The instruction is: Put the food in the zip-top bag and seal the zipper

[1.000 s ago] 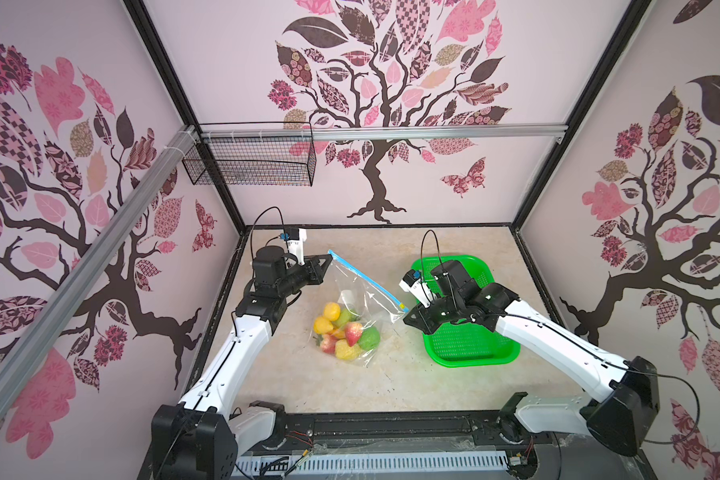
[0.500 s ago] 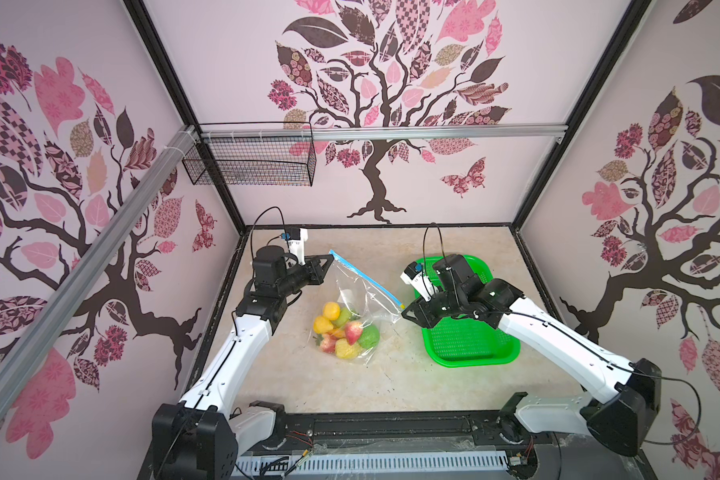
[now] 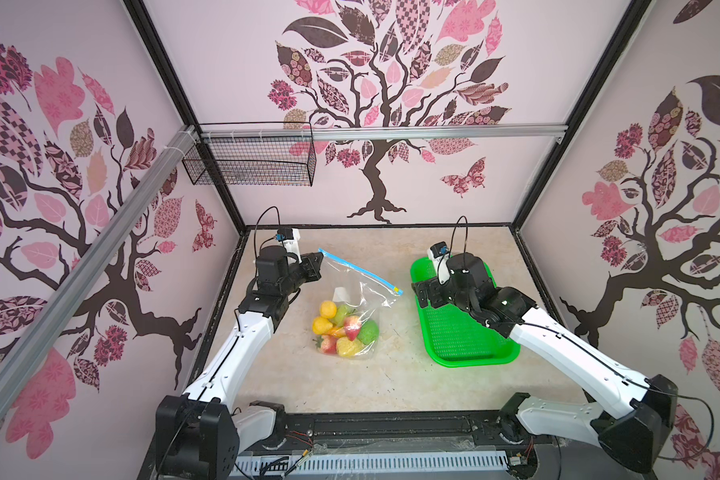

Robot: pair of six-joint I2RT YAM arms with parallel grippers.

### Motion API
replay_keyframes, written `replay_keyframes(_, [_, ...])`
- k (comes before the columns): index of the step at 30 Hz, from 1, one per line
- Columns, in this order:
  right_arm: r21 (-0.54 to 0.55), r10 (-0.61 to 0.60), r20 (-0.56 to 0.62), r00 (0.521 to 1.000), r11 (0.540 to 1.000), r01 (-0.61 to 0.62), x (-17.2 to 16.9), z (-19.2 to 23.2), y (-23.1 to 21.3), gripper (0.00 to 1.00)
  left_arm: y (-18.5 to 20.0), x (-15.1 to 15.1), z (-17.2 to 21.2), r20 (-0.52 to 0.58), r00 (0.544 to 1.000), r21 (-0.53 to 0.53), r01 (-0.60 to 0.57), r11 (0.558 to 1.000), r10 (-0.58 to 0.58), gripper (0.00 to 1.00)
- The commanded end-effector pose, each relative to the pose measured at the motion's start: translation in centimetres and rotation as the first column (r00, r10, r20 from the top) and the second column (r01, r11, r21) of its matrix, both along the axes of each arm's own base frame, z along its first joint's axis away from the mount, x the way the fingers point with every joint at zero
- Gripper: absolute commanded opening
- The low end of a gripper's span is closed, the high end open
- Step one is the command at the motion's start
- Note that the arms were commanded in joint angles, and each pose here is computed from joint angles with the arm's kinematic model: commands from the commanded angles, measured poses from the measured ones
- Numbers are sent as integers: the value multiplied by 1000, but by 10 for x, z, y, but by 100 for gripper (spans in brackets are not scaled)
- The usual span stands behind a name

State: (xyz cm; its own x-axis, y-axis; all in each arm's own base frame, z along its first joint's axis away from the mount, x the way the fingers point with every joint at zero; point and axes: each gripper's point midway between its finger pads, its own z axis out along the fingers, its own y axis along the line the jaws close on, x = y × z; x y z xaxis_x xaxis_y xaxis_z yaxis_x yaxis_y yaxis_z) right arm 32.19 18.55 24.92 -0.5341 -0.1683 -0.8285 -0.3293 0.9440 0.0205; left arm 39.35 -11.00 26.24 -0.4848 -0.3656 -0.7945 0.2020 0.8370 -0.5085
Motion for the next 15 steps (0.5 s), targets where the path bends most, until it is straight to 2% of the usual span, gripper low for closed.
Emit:
replay_keyframes(1, [9, -189, 141, 972, 982, 190, 16, 19, -34, 100, 15, 13, -20, -48, 994, 20, -95, 995, 96, 0])
replay_keyframes(6, [23, -259, 203, 945, 966, 259, 19, 11, -55, 99, 22, 42, -38, -84, 981, 44, -173, 984, 176, 0])
replay_keyframes(15, [86, -362, 202, 910, 932, 352, 36, -21, -104, 100, 22, 75, -85, -190, 956, 79, -211, 974, 223, 0])
